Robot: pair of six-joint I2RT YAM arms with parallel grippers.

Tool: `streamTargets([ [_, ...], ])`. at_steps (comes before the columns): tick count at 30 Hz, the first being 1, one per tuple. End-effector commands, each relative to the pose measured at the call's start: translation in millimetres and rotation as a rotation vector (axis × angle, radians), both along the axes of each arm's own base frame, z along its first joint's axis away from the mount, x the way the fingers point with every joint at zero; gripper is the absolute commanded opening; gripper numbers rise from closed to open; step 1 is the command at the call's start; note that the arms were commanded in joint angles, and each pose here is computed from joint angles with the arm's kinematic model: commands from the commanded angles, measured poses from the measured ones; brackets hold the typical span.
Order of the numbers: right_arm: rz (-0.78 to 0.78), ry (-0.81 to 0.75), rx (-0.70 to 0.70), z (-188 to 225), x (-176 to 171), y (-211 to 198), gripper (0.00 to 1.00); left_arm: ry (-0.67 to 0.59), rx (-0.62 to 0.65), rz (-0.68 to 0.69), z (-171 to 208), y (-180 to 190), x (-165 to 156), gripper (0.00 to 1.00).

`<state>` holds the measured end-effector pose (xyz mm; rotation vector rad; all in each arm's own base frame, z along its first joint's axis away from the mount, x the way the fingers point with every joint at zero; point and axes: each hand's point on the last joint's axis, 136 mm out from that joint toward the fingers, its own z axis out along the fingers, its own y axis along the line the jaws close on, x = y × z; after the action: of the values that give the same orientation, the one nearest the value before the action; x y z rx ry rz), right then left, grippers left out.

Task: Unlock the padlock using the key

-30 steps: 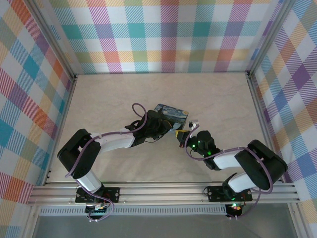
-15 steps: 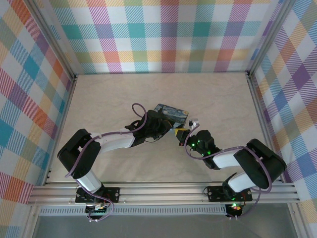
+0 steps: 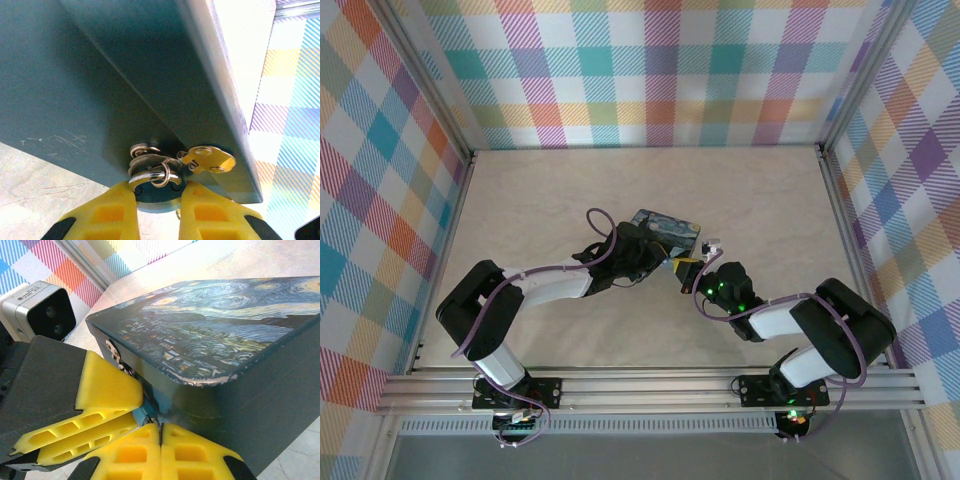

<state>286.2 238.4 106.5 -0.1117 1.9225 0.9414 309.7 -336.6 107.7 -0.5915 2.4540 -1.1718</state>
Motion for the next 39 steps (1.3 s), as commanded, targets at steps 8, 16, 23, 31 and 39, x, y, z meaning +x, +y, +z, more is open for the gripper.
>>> streamTargets([
  [8,-0.012,-0.026,0.044,10,5,1,0.00,-0.053,-0.067,-0.004,25,-10,-1,0.18],
  [16,0.010,-0.011,0.042,2,6,6,0.00,-0.058,-0.078,-0.001,30,-10,-1,0.18],
  [23,0.024,0.013,0.036,-9,3,8,0.00,-0.063,-0.080,0.002,32,-10,0,0.18],
  [31,-0.015,-0.014,0.025,-1,2,-3,0.00,-0.066,-0.062,0.012,31,-5,0,0.18],
  [39,-0.015,-0.034,0.053,10,0,-4,0.00,-0.066,-0.065,0.009,32,-7,0,0.18],
])
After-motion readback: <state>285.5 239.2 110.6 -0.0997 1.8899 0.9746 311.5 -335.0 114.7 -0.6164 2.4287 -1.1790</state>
